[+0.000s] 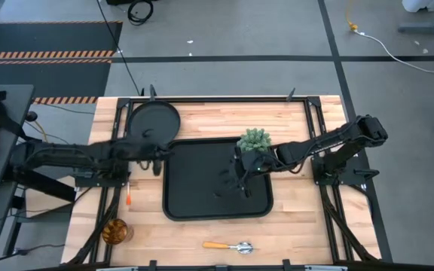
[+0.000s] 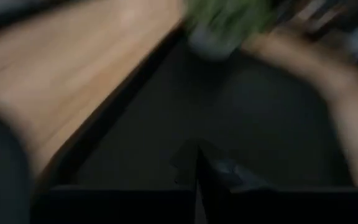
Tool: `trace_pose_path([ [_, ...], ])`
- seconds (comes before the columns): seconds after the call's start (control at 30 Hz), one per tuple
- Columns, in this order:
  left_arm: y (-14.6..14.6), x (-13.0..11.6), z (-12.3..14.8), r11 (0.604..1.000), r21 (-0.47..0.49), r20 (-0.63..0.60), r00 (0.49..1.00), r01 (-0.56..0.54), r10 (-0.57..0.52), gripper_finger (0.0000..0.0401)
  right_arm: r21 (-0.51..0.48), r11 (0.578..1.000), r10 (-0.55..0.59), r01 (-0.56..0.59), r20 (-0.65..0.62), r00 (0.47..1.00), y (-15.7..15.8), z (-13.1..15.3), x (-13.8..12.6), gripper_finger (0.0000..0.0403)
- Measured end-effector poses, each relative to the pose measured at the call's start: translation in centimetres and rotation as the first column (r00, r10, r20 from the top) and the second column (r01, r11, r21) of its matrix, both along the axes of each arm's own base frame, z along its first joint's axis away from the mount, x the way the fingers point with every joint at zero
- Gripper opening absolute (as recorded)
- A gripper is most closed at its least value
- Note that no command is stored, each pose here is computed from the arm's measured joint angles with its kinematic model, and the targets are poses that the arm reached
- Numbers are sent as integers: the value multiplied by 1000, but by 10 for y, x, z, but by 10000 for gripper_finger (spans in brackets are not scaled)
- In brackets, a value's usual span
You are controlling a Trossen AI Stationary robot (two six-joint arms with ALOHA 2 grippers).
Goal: Pick and place plate/cup/fork/spoon on tray
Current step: Put the black plate on the black tray to the left of the green potted plant
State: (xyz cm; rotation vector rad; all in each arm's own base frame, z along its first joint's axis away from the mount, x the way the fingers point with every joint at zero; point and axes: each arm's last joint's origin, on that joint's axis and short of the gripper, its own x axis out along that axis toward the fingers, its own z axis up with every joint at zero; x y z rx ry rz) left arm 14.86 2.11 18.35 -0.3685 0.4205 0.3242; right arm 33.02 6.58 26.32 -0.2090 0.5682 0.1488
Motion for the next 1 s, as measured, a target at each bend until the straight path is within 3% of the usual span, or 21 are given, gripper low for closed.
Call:
trace_pose_path([
  [0.1,3,8,15,997,29,-256,964,-68,73,42,12,1000,-15,15,-4,1000,-3,0,1,136],
  [0.3,9,18,32,980,149,-572,797,-131,193,140,14,1000,-17,17,-13,1000,-4,-1,0,136],
  [0.53,21,25,-10,978,144,-794,572,-152,206,278,38,999,-33,35,-53,998,-3,-4,-2,136],
  [0.67,32,30,-29,969,159,-852,470,-189,232,312,35,999,-32,34,-58,998,-3,-4,-2,136],
  [0.8,40,35,-40,943,266,-845,422,-200,328,313,32,999,-30,32,-57,998,-3,-4,-2,136],
  [1.0,47,49,-49,936,305,-810,468,-177,353,296,37,999,-35,38,-62,997,-4,-5,-2,136],
])
